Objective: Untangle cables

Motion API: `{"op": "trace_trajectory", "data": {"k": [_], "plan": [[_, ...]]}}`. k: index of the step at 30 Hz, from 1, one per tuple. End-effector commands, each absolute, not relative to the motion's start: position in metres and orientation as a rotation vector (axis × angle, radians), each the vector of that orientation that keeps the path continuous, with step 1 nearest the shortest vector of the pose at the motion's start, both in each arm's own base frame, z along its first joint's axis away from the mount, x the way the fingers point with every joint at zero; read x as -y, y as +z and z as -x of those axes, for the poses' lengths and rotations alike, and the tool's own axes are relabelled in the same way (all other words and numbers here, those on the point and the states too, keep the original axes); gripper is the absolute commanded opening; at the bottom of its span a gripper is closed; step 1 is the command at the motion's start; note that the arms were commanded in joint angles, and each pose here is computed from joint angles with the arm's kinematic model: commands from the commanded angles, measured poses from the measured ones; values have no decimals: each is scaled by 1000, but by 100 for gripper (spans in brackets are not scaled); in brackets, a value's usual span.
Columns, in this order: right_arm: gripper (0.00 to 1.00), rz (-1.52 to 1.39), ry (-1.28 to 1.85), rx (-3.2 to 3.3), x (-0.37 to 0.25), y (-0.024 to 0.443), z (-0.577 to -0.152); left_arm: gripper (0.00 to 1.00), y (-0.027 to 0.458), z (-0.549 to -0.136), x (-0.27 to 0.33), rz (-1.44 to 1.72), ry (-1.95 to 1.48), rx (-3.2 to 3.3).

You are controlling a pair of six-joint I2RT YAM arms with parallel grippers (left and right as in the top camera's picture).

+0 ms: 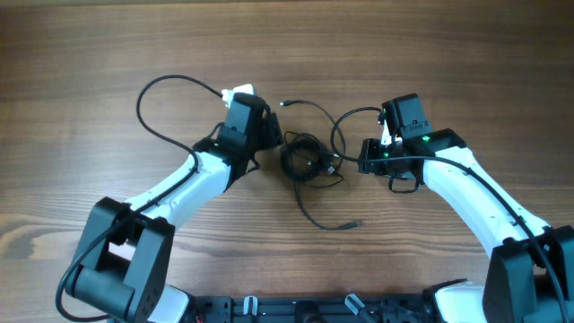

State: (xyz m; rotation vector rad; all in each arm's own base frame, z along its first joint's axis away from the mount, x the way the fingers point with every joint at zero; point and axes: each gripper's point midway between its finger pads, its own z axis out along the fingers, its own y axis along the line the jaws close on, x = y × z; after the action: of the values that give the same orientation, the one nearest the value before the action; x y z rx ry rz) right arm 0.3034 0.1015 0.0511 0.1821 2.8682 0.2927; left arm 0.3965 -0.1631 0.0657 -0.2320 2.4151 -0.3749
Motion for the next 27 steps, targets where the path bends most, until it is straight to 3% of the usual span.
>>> {"op": "trace_trajectory", "data": {"k": [1,3,8,16,19,26,27], "plan": [[59,-219,269,-2841,-97,57,-308,87,99,-418,176,222,-608,-2296],[59,-219,270,-2841,-97,57,-308,90,110,-421,184,176,-755,-2268],[58,-242,340,-2854,-105,58,-305,90,80,-394,210,-45,-950,-2390],[59,-266,359,-2863,-107,58,-302,85,22,-367,219,-87,-942,-2578],[59,-264,377,-2866,-109,58,-302,79,1,-357,221,-104,-841,-2643],[59,-264,374,-2872,-109,58,-300,52,-9,-341,230,-129,-830,-2705],[59,-263,372,-2875,-108,58,-300,43,-9,-340,231,-136,-827,-2704]]}}
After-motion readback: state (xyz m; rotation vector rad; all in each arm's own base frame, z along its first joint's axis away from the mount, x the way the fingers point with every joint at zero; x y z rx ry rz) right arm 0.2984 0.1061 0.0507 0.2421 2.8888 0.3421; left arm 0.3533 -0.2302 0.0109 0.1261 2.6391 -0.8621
